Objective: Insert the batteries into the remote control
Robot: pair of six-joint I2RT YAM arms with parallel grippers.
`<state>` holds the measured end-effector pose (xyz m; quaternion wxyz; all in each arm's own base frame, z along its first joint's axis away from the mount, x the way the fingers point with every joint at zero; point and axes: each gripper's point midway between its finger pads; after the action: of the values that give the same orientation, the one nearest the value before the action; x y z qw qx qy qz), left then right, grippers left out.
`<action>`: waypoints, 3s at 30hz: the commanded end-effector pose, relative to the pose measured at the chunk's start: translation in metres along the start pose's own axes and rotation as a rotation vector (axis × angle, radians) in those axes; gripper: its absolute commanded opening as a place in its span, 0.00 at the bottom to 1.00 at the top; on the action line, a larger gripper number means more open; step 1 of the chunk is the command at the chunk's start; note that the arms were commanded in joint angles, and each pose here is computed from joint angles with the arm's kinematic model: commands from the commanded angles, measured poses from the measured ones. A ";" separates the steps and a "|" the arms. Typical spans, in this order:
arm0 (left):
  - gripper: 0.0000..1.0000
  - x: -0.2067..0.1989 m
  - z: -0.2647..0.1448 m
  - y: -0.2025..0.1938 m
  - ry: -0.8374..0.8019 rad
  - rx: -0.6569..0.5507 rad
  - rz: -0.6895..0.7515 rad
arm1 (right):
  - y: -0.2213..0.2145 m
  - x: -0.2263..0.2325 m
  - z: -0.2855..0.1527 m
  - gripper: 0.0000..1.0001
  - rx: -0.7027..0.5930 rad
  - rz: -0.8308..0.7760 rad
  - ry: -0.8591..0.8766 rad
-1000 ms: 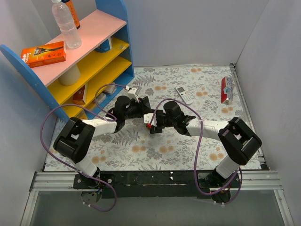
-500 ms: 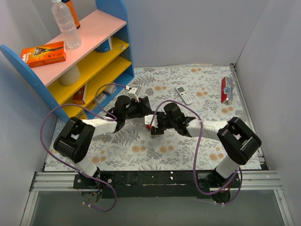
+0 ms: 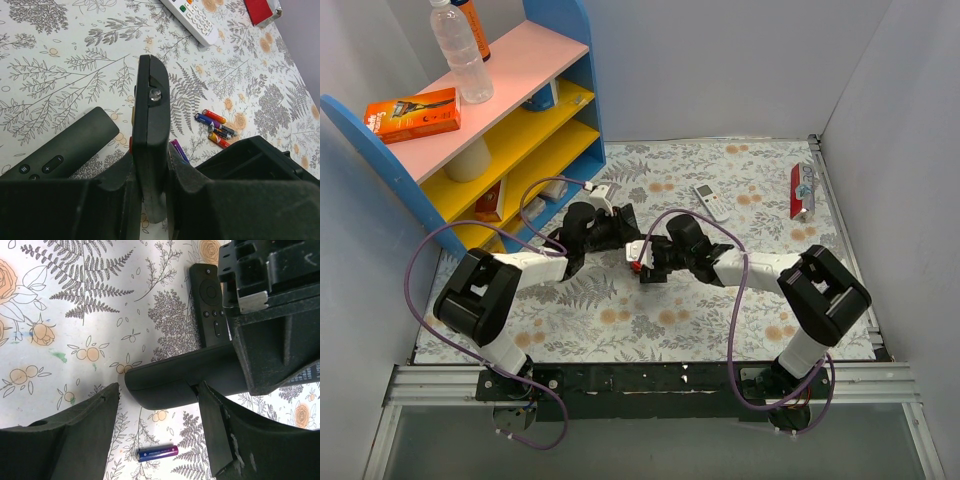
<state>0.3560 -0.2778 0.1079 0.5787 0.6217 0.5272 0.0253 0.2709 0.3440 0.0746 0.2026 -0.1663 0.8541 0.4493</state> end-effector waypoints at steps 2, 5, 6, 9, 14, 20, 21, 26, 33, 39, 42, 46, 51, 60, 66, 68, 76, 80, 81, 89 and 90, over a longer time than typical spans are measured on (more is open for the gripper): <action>0.00 -0.002 0.002 -0.007 -0.006 0.037 0.020 | -0.011 0.022 0.010 0.70 0.013 0.054 0.108; 0.00 -0.003 0.003 -0.007 -0.009 0.037 0.018 | -0.017 0.026 0.009 0.67 0.026 0.069 0.120; 0.00 -0.002 0.003 -0.006 -0.006 0.035 0.020 | -0.019 0.028 0.008 0.65 0.033 0.076 0.126; 0.00 -0.001 0.003 -0.006 0.001 0.033 0.022 | -0.021 0.033 0.006 0.59 0.043 0.088 0.149; 0.00 0.001 0.003 -0.003 0.016 0.022 0.032 | -0.022 0.045 0.005 0.50 0.048 0.114 0.207; 0.00 0.005 0.002 -0.001 0.038 0.011 0.037 | -0.023 0.049 0.003 0.42 0.052 0.125 0.226; 0.00 0.006 0.002 -0.001 0.046 0.010 0.034 | -0.023 0.051 0.002 0.42 0.055 0.128 0.230; 0.00 0.013 0.000 0.001 0.089 -0.005 0.035 | -0.020 0.052 -0.001 0.37 0.052 0.131 0.236; 0.00 0.021 -0.001 0.000 0.125 -0.011 0.030 | -0.014 0.050 -0.006 0.32 0.037 0.130 0.225; 0.00 0.027 -0.002 0.001 0.160 -0.021 0.029 | -0.013 0.051 -0.009 0.32 0.041 0.135 0.227; 0.00 0.030 -0.002 0.000 0.175 -0.017 0.025 | -0.011 0.050 -0.011 0.31 0.036 0.135 0.222; 0.00 0.033 -0.002 0.000 0.188 -0.019 0.022 | -0.007 0.048 -0.014 0.31 0.027 0.128 0.213; 0.00 0.029 -0.003 -0.001 0.169 -0.016 0.022 | -0.003 0.038 -0.015 0.35 0.015 0.115 0.160; 0.00 0.022 0.000 -0.006 0.123 0.006 0.025 | 0.015 -0.006 -0.026 0.76 -0.038 0.013 -0.051; 0.00 0.019 0.000 -0.007 0.107 0.016 0.026 | 0.018 -0.012 -0.019 0.80 -0.060 -0.008 -0.044; 0.00 0.019 0.001 -0.008 0.103 0.021 0.025 | 0.017 -0.013 -0.018 0.80 -0.060 -0.012 -0.047; 0.00 0.018 0.003 -0.009 0.094 0.028 0.025 | 0.016 -0.019 -0.013 0.80 -0.071 -0.021 -0.052; 0.00 0.017 0.003 -0.009 0.091 0.031 0.024 | 0.017 -0.019 -0.009 0.79 -0.084 -0.019 -0.036; 0.00 0.016 0.004 -0.009 0.086 0.032 0.024 | 0.018 -0.019 -0.009 0.79 -0.087 -0.019 -0.035; 0.00 0.017 0.005 -0.012 0.084 0.043 0.021 | 0.016 -0.024 -0.008 0.78 -0.080 -0.021 -0.050; 0.00 0.017 0.005 -0.011 0.082 0.040 0.021 | 0.016 -0.025 -0.008 0.78 -0.079 -0.022 -0.055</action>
<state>0.3647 -0.2763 0.1073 0.5731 0.6132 0.5416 0.0457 0.2692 0.3352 0.0750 0.1894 -0.1554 0.8527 0.4614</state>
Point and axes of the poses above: each gripper's point midway between its finger pads, its own z axis out along the fingers, its own x axis along the line the jaws close on, y = z × x, and after that the axes turned 5 degrees about -z, right-handed
